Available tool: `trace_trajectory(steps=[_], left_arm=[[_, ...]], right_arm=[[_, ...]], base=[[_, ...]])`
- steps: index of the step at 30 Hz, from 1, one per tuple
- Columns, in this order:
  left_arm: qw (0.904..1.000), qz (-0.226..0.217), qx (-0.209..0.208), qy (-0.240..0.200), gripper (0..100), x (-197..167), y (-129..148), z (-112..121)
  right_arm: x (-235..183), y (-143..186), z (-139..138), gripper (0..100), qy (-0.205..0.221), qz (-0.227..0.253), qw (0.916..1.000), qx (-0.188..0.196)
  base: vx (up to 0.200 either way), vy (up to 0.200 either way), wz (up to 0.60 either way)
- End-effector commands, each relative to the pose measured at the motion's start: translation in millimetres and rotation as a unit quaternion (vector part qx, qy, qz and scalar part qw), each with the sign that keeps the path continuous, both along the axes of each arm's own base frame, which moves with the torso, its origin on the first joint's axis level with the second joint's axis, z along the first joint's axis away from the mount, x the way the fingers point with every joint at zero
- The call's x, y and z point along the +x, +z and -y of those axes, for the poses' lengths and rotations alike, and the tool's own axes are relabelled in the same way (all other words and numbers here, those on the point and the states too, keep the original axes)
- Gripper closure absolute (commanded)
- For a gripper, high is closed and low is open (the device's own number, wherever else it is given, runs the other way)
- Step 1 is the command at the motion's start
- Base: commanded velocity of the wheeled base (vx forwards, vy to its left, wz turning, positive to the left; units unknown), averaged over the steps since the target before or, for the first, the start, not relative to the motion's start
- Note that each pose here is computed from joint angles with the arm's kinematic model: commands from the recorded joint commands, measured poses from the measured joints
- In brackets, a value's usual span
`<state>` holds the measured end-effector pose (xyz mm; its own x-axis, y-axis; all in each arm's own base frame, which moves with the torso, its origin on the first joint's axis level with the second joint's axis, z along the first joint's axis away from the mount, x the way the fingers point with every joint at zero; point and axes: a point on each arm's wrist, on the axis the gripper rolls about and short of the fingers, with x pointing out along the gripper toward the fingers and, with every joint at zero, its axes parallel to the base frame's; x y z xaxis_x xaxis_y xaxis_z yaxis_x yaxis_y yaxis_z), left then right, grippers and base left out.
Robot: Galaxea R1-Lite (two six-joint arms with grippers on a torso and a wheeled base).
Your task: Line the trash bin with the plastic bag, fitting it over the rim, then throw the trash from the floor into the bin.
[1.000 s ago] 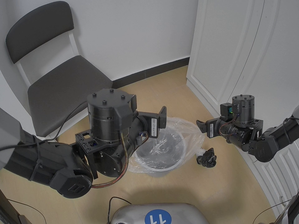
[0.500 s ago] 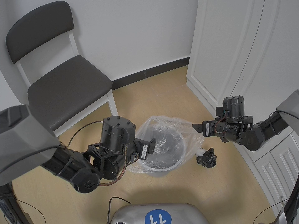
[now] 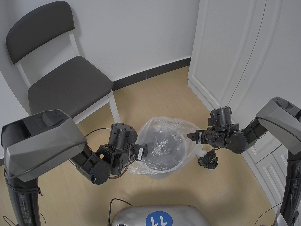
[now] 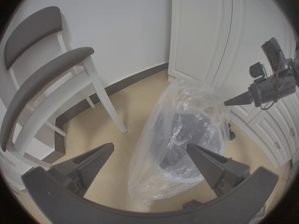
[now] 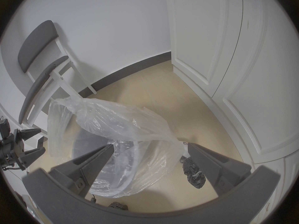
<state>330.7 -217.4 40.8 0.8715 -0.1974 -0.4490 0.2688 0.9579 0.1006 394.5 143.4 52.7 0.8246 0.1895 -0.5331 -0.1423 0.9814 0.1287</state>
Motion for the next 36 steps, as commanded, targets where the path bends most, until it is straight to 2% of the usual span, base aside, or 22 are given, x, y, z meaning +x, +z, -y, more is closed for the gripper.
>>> trace_trajectory(steps=[1,6,13,17,24,36], left_arm=[[0.9997,-0.017,0.01,0.017,0,17,-26,-3],[0.9995,-0.014,0.006,0.029,0,29,-30,-7],[0.9976,0.0,0.009,0.068,0,50,-36,-18],[0.9947,0.016,0.007,0.101,0,67,-35,-28],[0.9922,0.032,0.0,0.121,0,81,-35,-34],[0.9883,0.049,-0.04,0.139,0,103,-45,-30]], right_arm=[[5,-15,-2,0,-0.002,-0.014,0.9999,-0.001],[12,-17,-4,0,-0.013,-0.011,0.9997,0.016],[30,-23,-10,0,-0.044,-0.002,0.997,0.064],[39,-22,-13,0,-0.06,0.007,0.9938,0.093],[49,-22,-17,0,-0.08,0.013,0.9875,0.135],[61,-45,-22,0,-0.084,0.04,0.9818,0.165]], base=[[0.0,0.0,0.0],[0.0,0.0,0.0],[0.0,0.0,0.0],[0.0,0.0,0.0],[0.0,0.0,0.0],[0.0,0.0,0.0]])
